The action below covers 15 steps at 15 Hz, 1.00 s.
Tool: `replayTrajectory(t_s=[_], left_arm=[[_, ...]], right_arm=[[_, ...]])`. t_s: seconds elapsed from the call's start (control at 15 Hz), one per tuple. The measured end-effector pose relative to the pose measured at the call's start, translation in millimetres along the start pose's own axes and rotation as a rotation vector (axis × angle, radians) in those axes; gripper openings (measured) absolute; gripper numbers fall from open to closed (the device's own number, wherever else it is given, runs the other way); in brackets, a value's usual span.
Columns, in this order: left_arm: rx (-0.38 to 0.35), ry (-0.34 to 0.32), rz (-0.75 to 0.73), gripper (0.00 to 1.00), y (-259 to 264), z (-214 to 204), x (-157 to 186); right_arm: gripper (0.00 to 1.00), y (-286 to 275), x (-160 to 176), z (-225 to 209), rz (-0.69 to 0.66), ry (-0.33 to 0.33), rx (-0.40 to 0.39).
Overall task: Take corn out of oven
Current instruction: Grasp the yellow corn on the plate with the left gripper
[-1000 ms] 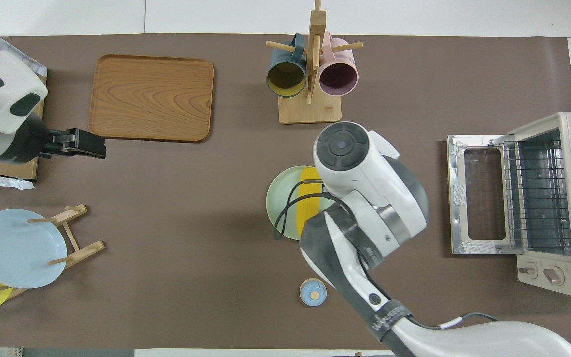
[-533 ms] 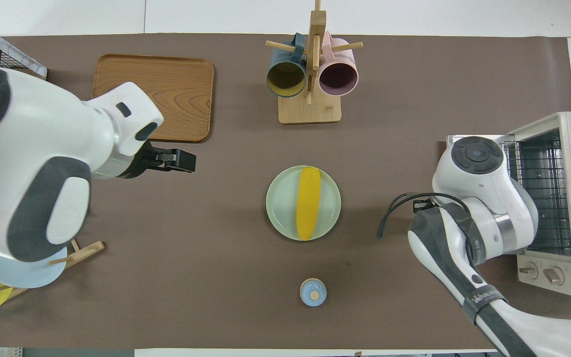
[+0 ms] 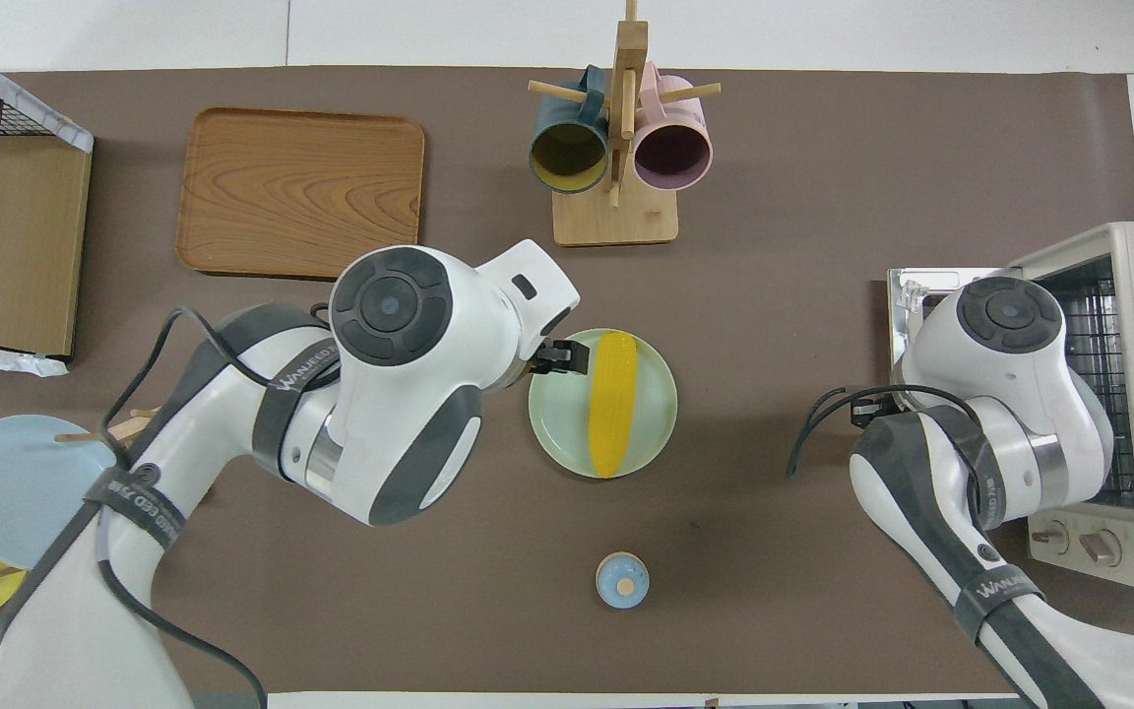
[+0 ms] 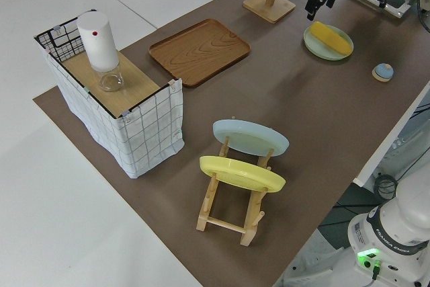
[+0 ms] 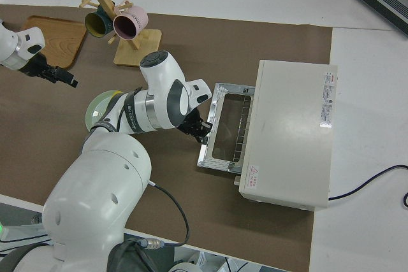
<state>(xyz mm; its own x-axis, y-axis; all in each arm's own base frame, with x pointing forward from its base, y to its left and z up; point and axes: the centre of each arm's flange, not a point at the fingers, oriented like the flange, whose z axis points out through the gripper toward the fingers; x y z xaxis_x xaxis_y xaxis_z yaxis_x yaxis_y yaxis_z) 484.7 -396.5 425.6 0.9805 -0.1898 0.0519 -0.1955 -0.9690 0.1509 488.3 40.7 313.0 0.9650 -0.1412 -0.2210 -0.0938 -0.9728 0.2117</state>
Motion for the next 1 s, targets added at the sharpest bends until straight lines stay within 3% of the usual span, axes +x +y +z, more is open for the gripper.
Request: replayTrajectory(t_s=[0.53,1.0], left_arm=[[-0.012,0.006,-0.042,1.0,73,108,-28],[-0.019,0.022,-0.051,1.0,73,122,-25]], right_arm=[[0.01,-19,-3,15,0.059,0.021,0.02],[0.01,-14,-4,23,0.072,0.003,0.019]])
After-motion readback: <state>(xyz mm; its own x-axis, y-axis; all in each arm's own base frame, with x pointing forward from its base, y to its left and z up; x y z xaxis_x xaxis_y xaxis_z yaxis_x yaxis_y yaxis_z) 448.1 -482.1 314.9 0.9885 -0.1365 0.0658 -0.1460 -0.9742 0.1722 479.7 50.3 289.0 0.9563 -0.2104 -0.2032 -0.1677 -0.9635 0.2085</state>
